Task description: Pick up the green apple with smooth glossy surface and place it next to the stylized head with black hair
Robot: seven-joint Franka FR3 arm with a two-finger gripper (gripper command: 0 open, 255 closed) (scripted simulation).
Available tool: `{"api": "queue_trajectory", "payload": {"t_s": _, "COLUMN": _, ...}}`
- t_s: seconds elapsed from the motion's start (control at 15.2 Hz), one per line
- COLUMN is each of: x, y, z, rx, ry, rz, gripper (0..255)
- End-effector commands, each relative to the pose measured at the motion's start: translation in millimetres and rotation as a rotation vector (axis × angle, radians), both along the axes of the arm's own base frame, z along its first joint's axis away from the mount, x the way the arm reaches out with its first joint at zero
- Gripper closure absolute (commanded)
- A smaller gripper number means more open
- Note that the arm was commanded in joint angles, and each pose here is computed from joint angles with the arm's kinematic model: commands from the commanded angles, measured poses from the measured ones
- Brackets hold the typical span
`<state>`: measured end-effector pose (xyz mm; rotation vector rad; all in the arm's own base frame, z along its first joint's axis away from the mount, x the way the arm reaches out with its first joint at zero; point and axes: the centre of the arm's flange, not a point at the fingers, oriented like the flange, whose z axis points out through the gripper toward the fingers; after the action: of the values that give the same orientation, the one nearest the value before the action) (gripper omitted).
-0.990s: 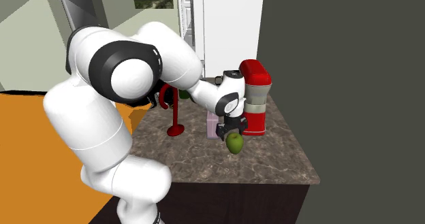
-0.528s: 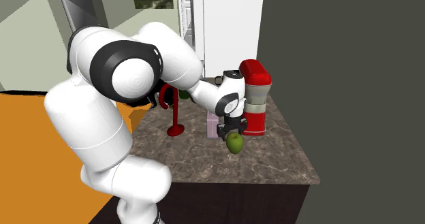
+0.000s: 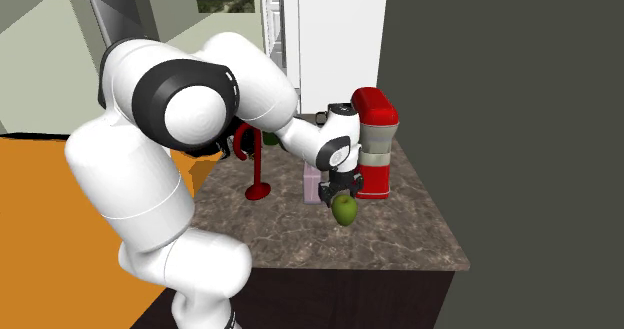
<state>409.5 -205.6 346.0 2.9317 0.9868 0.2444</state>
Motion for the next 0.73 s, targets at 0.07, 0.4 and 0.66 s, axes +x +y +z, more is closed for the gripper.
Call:
{"api": "queue_trajectory", "payload": {"t_s": 0.07, "x": -1, "y": 0, "z": 4, "rx": 0.0, "ry": 0.001, "rz": -0.001, "gripper": 255}}
{"api": "queue_trajectory", "payload": {"t_s": 0.4, "x": -1, "y": 0, "z": 31, "rx": 0.0, "ry": 0.001, "rz": -0.001, "gripper": 255}}
{"api": "queue_trajectory", "payload": {"t_s": 0.66, "x": -1, "y": 0, "z": 52, "rx": 0.0, "ry": 0.001, "rz": -0.001, "gripper": 255}}
